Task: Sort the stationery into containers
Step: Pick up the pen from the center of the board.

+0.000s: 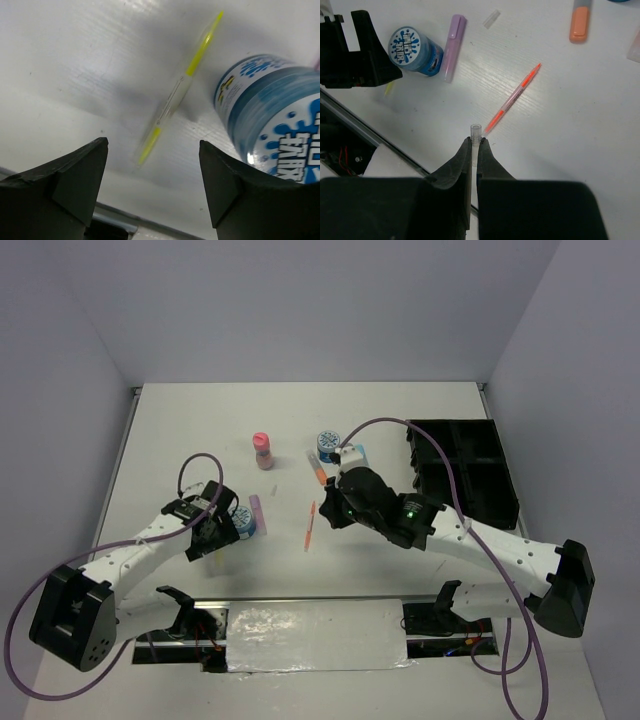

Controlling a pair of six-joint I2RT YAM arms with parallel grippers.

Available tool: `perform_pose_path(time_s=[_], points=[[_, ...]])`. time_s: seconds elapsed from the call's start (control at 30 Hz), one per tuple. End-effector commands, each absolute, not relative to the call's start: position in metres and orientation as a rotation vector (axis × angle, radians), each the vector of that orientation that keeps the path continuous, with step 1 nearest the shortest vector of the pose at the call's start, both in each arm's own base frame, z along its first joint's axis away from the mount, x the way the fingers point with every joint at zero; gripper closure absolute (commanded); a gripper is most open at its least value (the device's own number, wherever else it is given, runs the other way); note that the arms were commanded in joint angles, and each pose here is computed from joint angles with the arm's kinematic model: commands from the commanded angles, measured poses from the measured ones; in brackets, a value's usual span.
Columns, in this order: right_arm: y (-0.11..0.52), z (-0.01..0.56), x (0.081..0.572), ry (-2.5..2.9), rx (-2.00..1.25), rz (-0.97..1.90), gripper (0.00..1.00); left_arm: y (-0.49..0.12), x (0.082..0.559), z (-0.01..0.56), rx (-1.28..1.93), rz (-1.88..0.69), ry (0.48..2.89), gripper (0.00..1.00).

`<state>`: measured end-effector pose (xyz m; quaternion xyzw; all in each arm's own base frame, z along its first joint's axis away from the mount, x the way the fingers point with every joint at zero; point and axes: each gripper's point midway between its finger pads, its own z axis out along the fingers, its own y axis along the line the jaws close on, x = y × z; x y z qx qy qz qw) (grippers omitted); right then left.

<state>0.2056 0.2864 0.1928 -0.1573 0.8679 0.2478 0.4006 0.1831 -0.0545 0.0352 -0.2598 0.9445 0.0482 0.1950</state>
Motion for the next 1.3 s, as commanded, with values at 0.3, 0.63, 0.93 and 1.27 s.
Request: perform_pose_path(time_s=[0.3,0.63,0.93,1.27], points=[[0.293,0.212,0.207,2.131,-0.385,0.695,1.00,-0.050,0.199,0.022,-0.668,0.169,2.603,0.24],[0.294,0.215,0.206,2.132,-0.390,0.700,1.00,-0.047,0.187,-0.001,-0.760,0.171,2.627,0.28],[0.294,0.219,0.205,2.130,-0.391,0.702,1.00,-0.041,0.182,-0.009,-0.803,0.164,2.645,0.55],[0.288,0.232,0.203,2.105,-0.385,0.708,1.00,-0.042,0.180,-0.023,-0.813,0.106,2.705,1.00]])
